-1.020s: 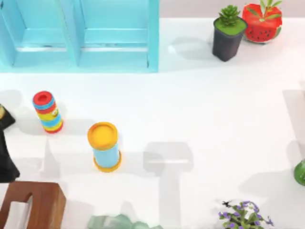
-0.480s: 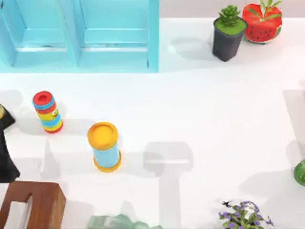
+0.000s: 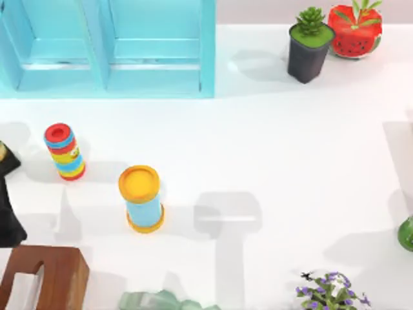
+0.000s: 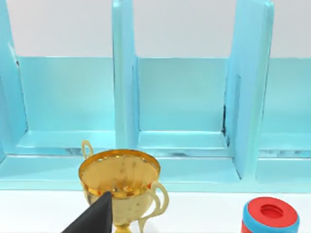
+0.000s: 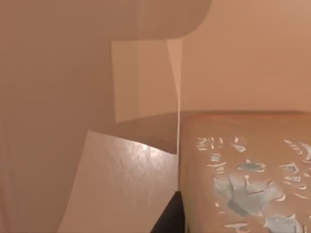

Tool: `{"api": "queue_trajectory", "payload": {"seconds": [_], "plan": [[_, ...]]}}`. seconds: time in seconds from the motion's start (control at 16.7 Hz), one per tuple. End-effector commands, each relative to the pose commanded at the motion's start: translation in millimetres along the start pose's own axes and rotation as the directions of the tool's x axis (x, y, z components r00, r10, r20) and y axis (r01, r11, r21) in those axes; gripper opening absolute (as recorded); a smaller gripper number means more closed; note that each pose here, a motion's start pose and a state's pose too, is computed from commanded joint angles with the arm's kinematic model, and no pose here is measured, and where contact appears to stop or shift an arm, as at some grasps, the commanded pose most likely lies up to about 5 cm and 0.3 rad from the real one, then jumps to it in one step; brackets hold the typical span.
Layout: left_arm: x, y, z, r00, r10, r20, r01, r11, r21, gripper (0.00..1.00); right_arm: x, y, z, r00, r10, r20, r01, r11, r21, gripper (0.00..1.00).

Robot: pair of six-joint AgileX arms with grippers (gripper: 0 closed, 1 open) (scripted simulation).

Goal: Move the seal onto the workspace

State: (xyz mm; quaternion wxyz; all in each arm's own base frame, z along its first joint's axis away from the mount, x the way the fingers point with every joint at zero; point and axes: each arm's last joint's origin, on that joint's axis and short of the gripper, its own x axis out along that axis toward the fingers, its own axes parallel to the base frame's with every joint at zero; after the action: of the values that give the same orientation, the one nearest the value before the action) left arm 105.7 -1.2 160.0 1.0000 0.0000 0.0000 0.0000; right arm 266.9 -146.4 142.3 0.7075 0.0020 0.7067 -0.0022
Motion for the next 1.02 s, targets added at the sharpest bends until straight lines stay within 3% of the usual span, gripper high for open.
{"api": "queue_trajectory", "payload": {"seconds": [0.54,0.78,1.02], "plan": [[0.0,0.0,0.0,1.000,0.000,0.000,0.000,1.000,0.000,1.00,-9.2,2.9,3.5,1.000,-0.019,0.017,0.019,1.000,0.013,0.00],[0.0,0.0,0.0,1.000,0.000,0.000,0.000,1.000,0.000,1.00,-46.9,20.8,16.3,0.998,-0.045,0.050,0.042,0.997,0.063,0.00],[0.0,0.0,0.0,1.000,0.000,0.000,0.000,1.000,0.000,1.00,-92.3,56.6,22.2,0.999,-0.028,0.032,0.025,0.994,0.107,0.00]]}}
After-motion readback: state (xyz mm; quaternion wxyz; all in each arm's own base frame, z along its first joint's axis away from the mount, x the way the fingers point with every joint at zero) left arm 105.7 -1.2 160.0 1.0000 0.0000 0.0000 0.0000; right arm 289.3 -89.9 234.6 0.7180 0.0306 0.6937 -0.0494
